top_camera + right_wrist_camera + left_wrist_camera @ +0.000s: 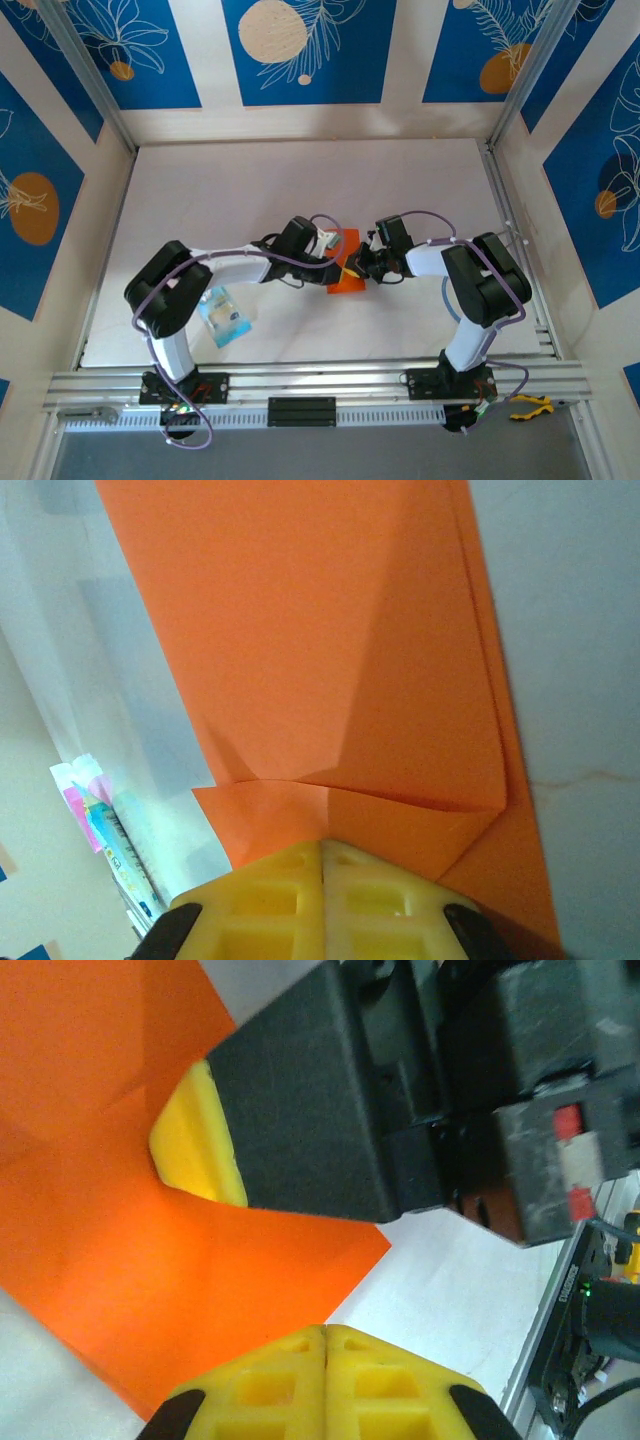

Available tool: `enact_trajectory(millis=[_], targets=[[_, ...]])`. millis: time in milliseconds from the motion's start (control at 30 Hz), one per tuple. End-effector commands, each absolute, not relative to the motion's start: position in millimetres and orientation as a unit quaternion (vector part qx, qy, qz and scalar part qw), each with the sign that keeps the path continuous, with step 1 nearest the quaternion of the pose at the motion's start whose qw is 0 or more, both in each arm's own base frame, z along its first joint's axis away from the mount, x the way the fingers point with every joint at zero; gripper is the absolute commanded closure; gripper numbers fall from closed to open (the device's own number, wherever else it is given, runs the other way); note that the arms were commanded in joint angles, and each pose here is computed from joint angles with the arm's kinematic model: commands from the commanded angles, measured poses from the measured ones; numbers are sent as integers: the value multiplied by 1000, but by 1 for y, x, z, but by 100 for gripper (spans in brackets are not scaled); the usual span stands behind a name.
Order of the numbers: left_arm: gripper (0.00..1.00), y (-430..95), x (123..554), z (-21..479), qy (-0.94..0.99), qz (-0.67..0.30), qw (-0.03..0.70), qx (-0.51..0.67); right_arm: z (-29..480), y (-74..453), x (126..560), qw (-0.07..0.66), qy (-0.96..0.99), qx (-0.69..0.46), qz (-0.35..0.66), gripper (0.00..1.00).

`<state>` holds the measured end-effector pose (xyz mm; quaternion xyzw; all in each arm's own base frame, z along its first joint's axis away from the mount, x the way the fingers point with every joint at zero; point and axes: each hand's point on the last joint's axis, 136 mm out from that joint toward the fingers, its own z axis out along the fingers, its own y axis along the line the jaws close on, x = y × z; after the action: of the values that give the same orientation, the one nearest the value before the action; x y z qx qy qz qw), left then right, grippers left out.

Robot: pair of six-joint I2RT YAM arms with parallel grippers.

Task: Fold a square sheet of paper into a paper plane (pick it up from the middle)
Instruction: Fold the triangle a second time at the center of the table.

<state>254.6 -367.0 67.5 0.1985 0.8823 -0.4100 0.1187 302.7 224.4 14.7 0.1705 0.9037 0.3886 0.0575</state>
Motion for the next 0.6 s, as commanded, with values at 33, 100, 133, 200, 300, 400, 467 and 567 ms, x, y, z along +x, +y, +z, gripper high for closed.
enact_trajectory(millis=[33, 100, 133, 200, 300, 400, 467, 567], targets=[[95, -379, 253, 66, 880, -420, 96, 202, -7, 207, 288, 34, 919, 194, 340, 100], [94, -378, 254, 61, 883, -413, 94, 200, -7, 208, 288, 34, 919, 193, 342, 100], [94, -380, 254, 61, 883, -413, 93, 200, -7, 208, 288, 33, 918, 193, 344, 100], [94, -383, 254, 61, 882, -414, 92, 203, -6, 209, 288, 34, 918, 193, 344, 100], [93, -385, 253, 54, 887, -405, 82, 207, -6, 207, 288, 34, 919, 193, 341, 100], [93, -384, 252, 46, 893, -394, 74, 205, -6, 206, 287, 34, 920, 192, 340, 100], [93, -383, 252, 41, 896, -387, 73, 204, -5, 206, 287, 34, 920, 192, 340, 100], [94, -380, 253, 34, 901, -376, 71, 204, -6, 205, 287, 33, 920, 193, 338, 100]])
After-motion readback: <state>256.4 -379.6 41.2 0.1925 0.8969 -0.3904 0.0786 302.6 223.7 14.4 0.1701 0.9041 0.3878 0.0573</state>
